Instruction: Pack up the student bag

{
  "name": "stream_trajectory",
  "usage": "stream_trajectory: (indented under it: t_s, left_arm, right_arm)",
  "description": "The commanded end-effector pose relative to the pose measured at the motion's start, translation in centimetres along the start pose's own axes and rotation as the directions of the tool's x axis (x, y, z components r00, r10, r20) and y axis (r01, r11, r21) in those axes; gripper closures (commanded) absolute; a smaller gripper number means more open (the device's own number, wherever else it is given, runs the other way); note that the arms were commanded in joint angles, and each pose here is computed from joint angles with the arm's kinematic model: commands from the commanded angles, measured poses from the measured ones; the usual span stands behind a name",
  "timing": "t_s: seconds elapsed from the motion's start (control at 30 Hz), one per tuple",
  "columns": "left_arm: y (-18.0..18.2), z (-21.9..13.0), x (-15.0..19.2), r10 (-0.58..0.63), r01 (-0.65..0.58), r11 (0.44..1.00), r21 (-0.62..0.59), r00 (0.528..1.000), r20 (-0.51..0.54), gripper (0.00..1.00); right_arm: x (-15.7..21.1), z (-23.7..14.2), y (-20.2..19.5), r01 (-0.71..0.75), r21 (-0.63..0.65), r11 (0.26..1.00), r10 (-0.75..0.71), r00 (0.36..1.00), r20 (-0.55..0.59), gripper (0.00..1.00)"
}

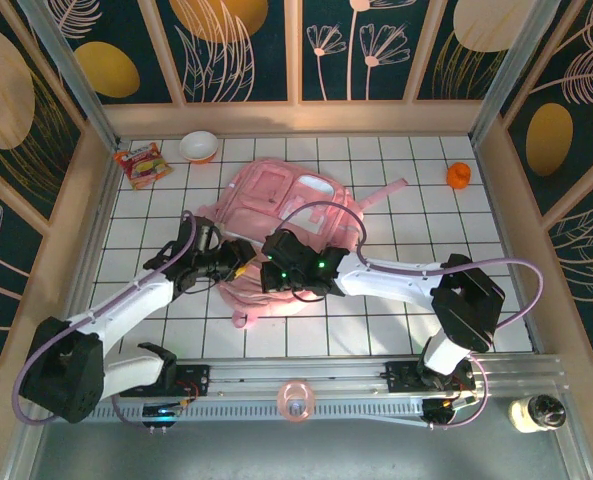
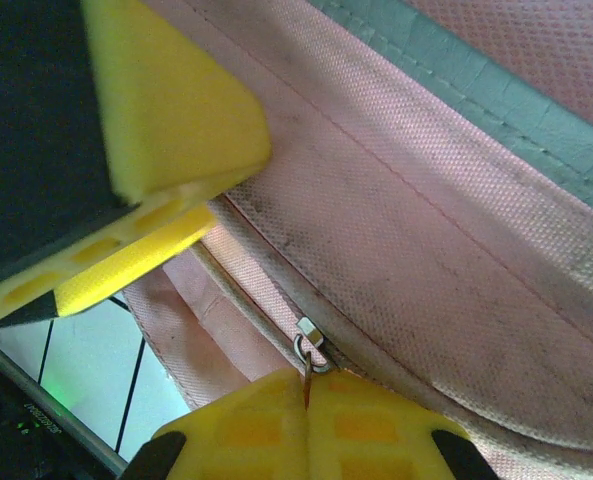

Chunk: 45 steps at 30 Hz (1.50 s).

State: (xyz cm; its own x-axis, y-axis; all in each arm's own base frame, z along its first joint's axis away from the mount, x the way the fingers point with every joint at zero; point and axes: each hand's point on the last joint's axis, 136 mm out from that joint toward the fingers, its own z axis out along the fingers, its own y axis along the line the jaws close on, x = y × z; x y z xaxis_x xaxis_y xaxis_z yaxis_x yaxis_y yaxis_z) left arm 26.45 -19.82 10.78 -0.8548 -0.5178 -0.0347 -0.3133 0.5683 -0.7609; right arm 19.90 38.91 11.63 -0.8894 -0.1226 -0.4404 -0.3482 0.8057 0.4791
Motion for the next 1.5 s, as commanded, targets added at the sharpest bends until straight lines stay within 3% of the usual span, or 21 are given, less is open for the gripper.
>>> stream_trajectory:
  t_s: [0.0,0.03,0.07,0.2,0.37,0.53,0.73,0.87,0.97,1.03,1.3,1.47]
  left_arm:
    - [-2.0,-0.2,-1.3,0.018,-0.019,0.999,0.034,0.999,0.047,0.86]
    - [-1.8,-0.4,-1.6,0.029,-0.030,1.000,0.010,0.997,0.066,0.97]
    - [-1.7,-0.6,-1.9,0.042,-0.041,0.999,-0.011,0.996,0.082,1.00]
    - [-1.2,-1.4,-3.0,0.091,-0.080,0.993,-0.083,0.987,0.133,1.00]
    - [-1.3,-1.5,-3.0,0.088,-0.079,0.994,-0.076,0.987,0.135,1.00]
    - [-1.5,-0.6,-1.3,0.074,-0.074,0.997,-0.016,0.996,0.041,1.00]
    - [-0.6,-1.1,-0.6,0.099,-0.098,0.994,-0.046,0.995,0.022,1.00]
    - [-0.2,-0.5,0.5,0.082,-0.083,0.996,-0.024,0.996,-0.041,1.00]
    - [-0.4,-0.7,0.1,0.090,-0.090,0.996,-0.019,0.996,-0.012,1.00]
    - [-1.2,-0.9,-0.3,0.086,-0.086,0.996,0.012,0.996,0.011,0.85]
    - [-3.1,0.8,0.7,0.076,-0.071,0.990,0.118,0.997,-0.033,0.82]
    - [-5.0,1.7,0.4,0.132,-0.128,0.983,0.129,0.991,-0.019,0.63]
  right_arm:
    - [-1.1,-1.1,0.4,0.021,-0.022,1.000,-0.020,0.999,0.039,1.00]
    - [-0.8,-1.4,-0.8,0.010,0.008,1.000,-0.010,1.000,0.028,1.00]
    - [-0.7,-1.7,-2.0,-0.004,0.042,0.999,0.003,1.000,0.030,1.00]
    - [-0.3,-3.5,-7.2,-0.092,0.144,0.985,0.087,0.996,0.036,1.00]
    - [-1.2,-5.6,-12.4,-0.165,0.248,0.955,0.148,0.985,0.087,1.00]
    - [-4.0,-5.2,-13.1,-0.174,0.220,0.960,0.145,0.979,0.141,1.00]
    - [-7.9,-5.8,-15.3,-0.192,0.331,0.924,0.124,0.969,0.215,1.00]
    - [-9.5,-5.6,-16.1,-0.228,0.261,0.938,0.160,0.953,0.257,1.00]
    - [-10.0,-5.7,-16.3,-0.237,0.232,0.943,0.169,0.945,0.279,1.00]
    - [-10.1,-6.1,-16.8,-0.249,0.229,0.941,0.177,0.939,0.295,1.00]
    - [-12.5,-6.9,-18.2,-0.245,0.101,0.964,0.201,0.926,0.320,1.00]
    - [-13.6,-5.8,-18.1,-0.201,0.102,0.974,0.164,0.941,0.295,0.99]
